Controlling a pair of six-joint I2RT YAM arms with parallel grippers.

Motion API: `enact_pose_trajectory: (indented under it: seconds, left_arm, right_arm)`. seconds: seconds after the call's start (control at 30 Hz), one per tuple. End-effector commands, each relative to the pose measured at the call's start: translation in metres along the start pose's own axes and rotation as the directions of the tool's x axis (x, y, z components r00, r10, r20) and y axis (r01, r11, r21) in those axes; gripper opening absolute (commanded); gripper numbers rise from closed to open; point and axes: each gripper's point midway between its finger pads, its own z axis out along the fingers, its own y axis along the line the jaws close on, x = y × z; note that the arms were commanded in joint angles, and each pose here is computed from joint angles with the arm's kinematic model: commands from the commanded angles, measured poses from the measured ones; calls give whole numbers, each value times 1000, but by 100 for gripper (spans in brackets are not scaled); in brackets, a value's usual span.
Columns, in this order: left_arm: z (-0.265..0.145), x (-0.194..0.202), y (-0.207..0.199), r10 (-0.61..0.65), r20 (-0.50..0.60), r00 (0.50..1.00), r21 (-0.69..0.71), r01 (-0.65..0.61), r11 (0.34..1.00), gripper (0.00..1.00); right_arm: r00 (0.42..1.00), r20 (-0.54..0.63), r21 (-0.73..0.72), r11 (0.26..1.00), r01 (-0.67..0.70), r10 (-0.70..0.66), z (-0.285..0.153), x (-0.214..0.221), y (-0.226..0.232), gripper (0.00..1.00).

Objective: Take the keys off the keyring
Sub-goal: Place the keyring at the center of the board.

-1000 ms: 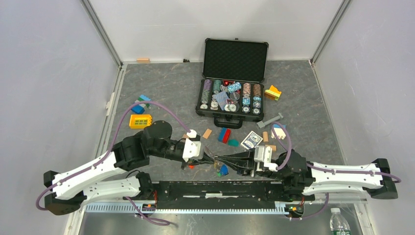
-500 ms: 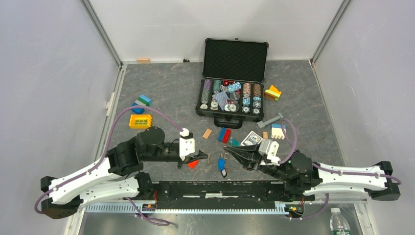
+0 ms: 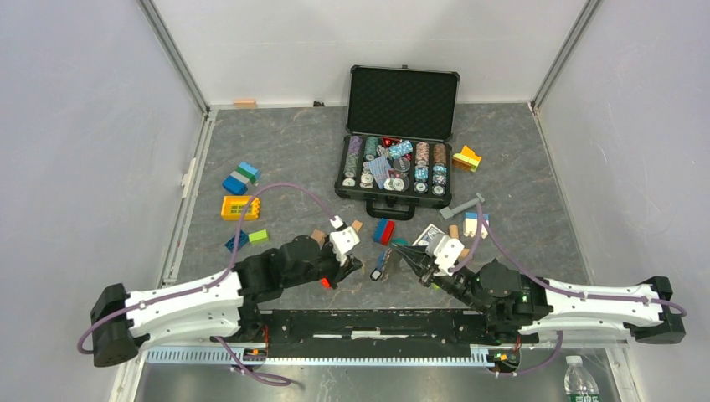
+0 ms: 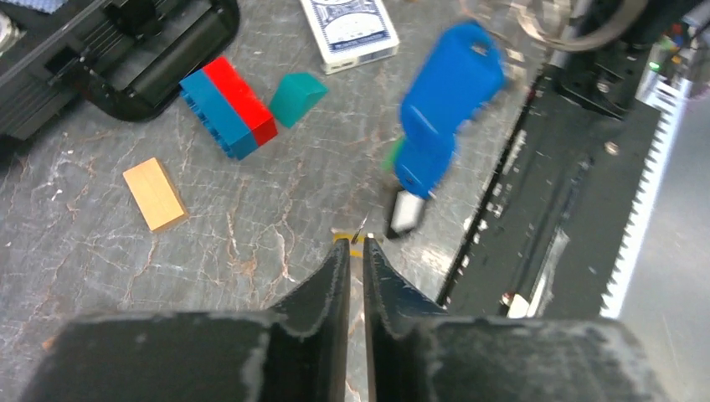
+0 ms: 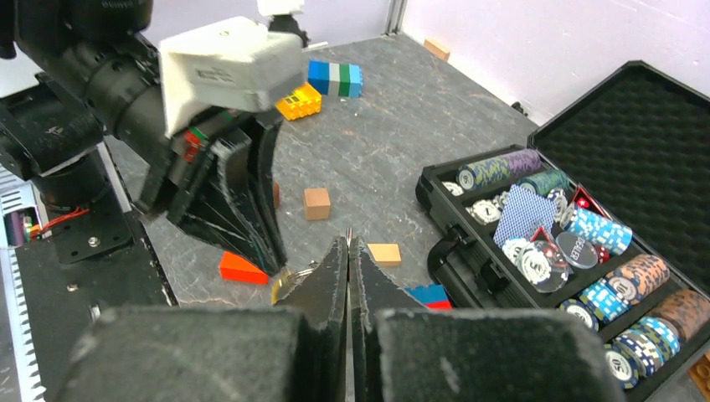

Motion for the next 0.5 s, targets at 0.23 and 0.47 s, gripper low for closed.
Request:
enact_pose_trajectory:
  seconds: [0.23,0.47]
  left_arm:
    - [14,-22,59,-136,196,971,-335,197,921,50]
    - [-36,-25,98,-155,326,932,-517,313,796,90]
  right_arm:
    - [991,-108,122,991,-62,75,2,24,-11,0]
    - [970,-222,228,973,-45,97,0,59,-23,0]
